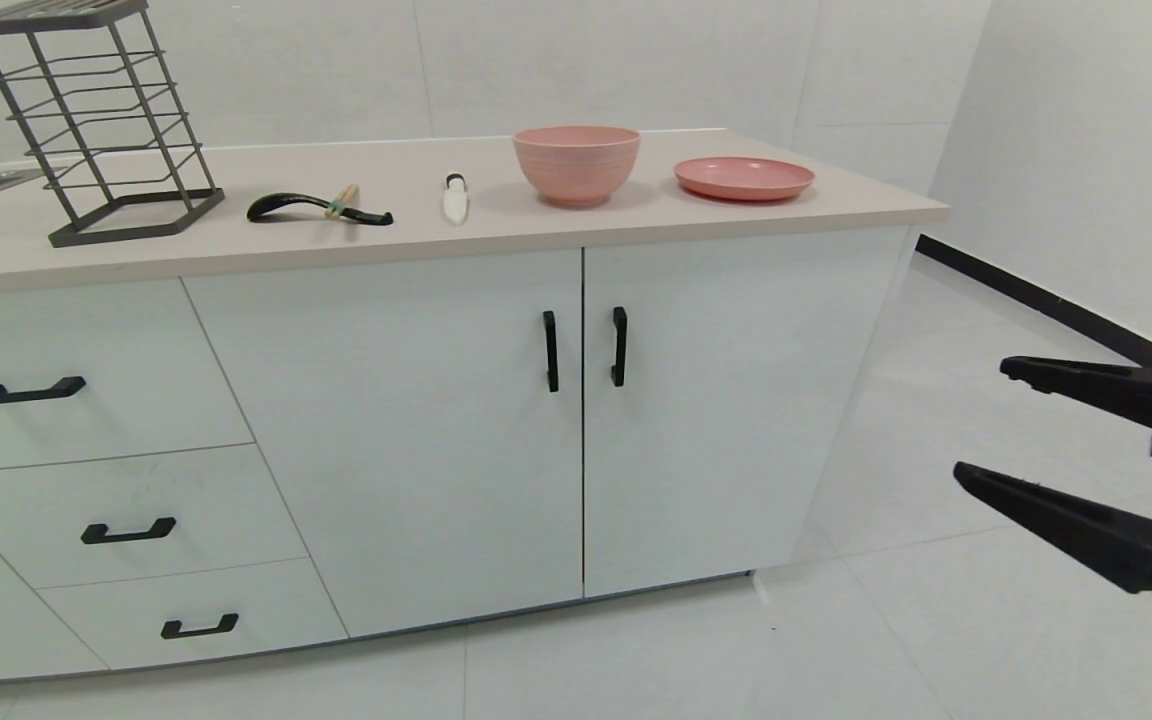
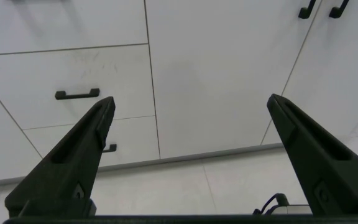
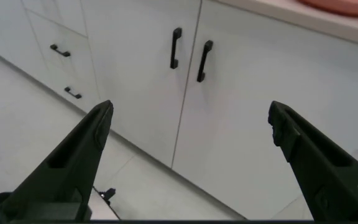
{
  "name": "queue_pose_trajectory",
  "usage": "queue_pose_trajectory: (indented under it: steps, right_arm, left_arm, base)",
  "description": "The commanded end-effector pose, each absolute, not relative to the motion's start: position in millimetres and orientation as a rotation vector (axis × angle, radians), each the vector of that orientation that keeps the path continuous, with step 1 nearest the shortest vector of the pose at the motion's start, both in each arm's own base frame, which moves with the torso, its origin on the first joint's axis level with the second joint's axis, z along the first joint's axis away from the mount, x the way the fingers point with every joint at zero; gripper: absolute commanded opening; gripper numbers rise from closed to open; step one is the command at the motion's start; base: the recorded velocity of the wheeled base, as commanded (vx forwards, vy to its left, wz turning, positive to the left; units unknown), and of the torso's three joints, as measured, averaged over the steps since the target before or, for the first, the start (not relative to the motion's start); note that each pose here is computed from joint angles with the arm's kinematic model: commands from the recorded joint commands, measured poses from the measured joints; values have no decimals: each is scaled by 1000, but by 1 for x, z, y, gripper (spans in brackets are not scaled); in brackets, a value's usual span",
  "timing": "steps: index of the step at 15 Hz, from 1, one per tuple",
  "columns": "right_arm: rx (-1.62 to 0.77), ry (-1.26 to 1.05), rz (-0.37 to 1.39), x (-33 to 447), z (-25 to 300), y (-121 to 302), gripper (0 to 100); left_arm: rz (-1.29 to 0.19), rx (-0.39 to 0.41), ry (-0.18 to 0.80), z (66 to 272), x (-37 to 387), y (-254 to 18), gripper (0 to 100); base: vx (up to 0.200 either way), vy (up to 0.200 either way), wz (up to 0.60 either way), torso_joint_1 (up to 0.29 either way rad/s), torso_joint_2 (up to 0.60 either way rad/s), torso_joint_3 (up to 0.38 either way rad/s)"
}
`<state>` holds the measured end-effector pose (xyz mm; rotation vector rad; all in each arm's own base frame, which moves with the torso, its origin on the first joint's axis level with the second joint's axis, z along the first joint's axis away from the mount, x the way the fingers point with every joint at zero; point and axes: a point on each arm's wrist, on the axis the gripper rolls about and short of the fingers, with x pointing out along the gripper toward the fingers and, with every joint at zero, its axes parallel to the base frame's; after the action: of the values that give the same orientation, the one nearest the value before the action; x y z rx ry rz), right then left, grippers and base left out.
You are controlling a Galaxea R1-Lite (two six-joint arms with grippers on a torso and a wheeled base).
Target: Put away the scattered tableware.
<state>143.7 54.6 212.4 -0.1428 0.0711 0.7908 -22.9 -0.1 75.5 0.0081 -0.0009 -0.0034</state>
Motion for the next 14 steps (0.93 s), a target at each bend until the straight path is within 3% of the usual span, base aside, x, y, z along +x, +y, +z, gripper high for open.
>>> queue_pose_trajectory:
  steps: [1, 4, 8, 11, 14]
  right_arm:
    - [-143, 164, 867, 164, 198, 74, 100]
    - [-175, 139, 910, 173, 184, 87, 100]
    - [-205, 55, 984, 244, 173, 120, 100]
    - [-197, 45, 1097, 244, 159, 124, 100]
    - [-203, 13, 1133, 237, 166, 132, 100]
  left_arm:
    - [-3, 8, 0, 75, -23, 0, 100]
    - [-5, 8, 0, 75, -23, 0, 100]
    - [-2, 6, 0, 75, -23, 0, 100]
    - [-2, 8, 0, 75, -23, 0, 100]
    - [-3, 8, 0, 75, -23, 0, 100]
  base:
    - [0, 0, 0, 0, 0, 0]
    - [0, 0, 0, 0, 0, 0]
    - [0, 0, 0, 0, 0, 0]
    - [0, 0, 0, 0, 0, 0]
    - [0, 0, 0, 0, 0, 0]
